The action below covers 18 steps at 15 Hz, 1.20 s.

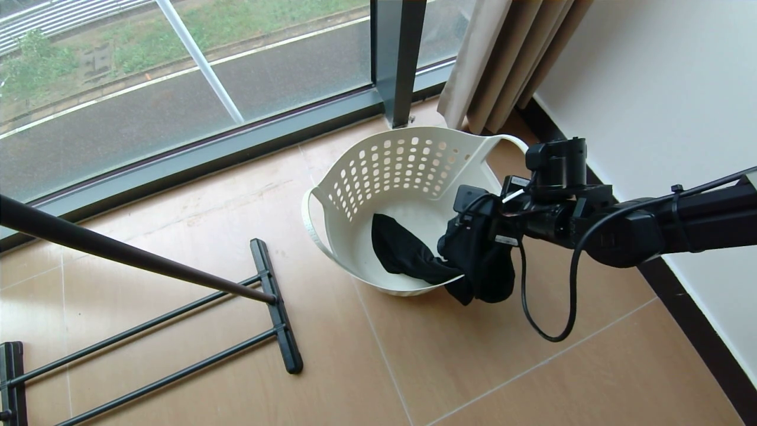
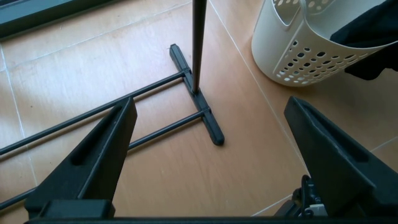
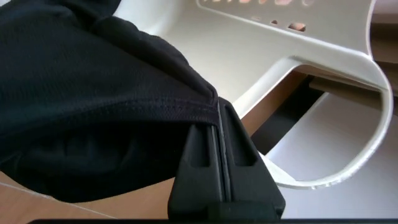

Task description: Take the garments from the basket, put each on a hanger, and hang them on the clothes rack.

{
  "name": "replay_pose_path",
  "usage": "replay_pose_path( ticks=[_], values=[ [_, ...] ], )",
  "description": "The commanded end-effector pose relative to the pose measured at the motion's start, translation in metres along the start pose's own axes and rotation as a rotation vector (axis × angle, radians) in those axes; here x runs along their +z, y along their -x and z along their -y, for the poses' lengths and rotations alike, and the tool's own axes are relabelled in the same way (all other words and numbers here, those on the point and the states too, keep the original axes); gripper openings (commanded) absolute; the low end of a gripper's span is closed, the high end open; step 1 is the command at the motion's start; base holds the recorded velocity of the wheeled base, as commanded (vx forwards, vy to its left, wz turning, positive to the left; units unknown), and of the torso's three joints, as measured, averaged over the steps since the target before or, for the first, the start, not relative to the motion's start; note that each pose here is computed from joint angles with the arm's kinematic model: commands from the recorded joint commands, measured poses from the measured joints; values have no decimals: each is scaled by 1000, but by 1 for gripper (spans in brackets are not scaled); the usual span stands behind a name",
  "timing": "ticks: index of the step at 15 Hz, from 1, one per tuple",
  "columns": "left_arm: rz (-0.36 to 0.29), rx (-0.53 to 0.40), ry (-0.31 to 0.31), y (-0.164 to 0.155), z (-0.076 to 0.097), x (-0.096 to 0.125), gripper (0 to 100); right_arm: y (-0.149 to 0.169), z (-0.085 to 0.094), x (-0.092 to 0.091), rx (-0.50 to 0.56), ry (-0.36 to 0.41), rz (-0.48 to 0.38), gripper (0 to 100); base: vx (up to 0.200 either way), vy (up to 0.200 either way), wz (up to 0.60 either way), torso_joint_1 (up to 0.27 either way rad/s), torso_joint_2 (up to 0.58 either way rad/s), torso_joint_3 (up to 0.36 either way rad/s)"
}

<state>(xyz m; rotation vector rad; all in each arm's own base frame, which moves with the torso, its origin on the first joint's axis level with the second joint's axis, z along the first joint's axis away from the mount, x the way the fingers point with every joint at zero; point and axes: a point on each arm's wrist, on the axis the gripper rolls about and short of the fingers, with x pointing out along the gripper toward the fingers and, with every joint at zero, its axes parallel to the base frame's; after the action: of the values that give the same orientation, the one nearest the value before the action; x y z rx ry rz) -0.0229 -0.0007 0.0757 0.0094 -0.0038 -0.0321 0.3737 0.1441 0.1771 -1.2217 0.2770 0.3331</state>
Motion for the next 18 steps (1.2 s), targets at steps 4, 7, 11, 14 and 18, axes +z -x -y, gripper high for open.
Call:
replay_pose_path(
  ticks=[4,7,11,14,18],
  values=[
    [-1,1,-1,0,0,0,100,113,24,9,-75,-253,146,0,0,0,0,0,0,0],
    [-1,-2,-7,0,0,0,100,174,15,-7,-84,-335,207,0,0,0,0,0,0,0],
    [-2,-2,-11,0,0,0,100,213,-16,-38,-39,-440,212,0,0,0,0,0,0,0],
    [-2,-6,-11,0,0,0,100,212,-32,-47,-46,-569,236,0,0,0,0,0,0,0],
    [-2,-5,-9,0,0,0,100,199,-48,-50,-102,-606,293,0,0,0,0,0,1,63]
  ],
)
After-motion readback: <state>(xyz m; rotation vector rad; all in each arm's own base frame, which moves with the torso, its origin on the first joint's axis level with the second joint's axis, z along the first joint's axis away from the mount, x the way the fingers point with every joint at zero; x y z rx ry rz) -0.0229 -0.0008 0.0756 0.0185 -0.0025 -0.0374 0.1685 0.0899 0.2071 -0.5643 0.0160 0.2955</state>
